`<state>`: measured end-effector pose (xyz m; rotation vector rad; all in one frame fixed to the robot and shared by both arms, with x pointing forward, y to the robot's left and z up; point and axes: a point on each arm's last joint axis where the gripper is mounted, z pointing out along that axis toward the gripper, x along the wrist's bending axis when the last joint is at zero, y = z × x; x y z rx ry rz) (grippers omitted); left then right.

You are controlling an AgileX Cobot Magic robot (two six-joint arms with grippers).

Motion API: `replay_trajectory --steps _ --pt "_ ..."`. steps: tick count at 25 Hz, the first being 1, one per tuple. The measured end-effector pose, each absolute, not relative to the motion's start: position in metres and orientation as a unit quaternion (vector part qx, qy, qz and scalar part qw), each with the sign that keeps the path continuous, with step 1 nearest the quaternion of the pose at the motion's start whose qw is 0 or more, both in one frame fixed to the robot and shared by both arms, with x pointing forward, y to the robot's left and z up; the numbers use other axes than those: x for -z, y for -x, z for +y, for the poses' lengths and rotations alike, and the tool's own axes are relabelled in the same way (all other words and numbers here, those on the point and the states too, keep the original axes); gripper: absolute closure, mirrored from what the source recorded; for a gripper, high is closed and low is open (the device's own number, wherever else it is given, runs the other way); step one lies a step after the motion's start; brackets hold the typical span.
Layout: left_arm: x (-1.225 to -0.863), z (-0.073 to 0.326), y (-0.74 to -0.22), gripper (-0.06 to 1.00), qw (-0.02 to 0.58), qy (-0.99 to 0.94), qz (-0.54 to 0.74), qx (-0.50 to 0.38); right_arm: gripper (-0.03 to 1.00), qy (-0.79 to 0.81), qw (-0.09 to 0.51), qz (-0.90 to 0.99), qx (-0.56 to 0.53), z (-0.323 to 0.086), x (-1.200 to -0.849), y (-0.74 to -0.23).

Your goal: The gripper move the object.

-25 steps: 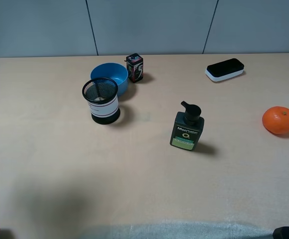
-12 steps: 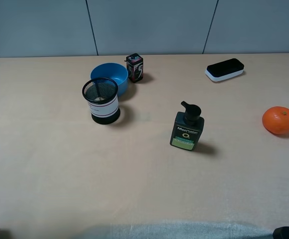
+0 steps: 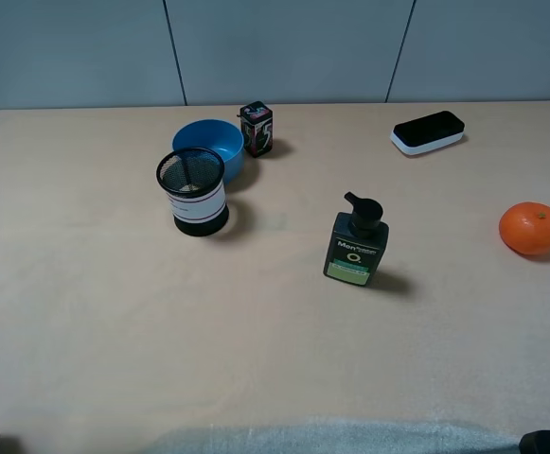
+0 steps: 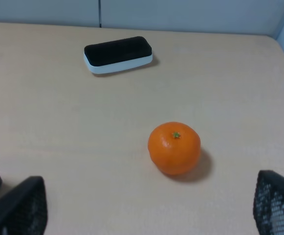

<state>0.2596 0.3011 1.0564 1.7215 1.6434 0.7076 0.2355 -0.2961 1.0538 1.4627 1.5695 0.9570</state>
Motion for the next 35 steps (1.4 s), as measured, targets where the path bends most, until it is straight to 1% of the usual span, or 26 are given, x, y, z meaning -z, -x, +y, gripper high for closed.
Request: replay_trajectory --steps 10,17,23,35 --pt "-1.052 0.302 -0.245 0.19 0.35 -0.628 0.628 -0.298 0.33 -0.574 0.386 0.616 -0.376 -0.296 -1.054 -0.236" --pt "-1.051 0.3 -0.243 0.19 0.36 -0.643 0.603 -0.306 0.33 -0.574 0.386 0.616 -0.376 -0.296 -1.054 -0.236" --pt "-1.051 0.3 -0.231 0.19 0.383 -0.623 0.595 -0.333 0.33 -0.574 0.386 0.616 -0.376 -0.296 -1.054 -0.236" --pt "-1.051 0.3 -0.231 0.19 0.386 -0.623 0.593 -0.333 0.33 -0.574 0.386 0.616 -0.376 -0.296 -1.054 -0.236"
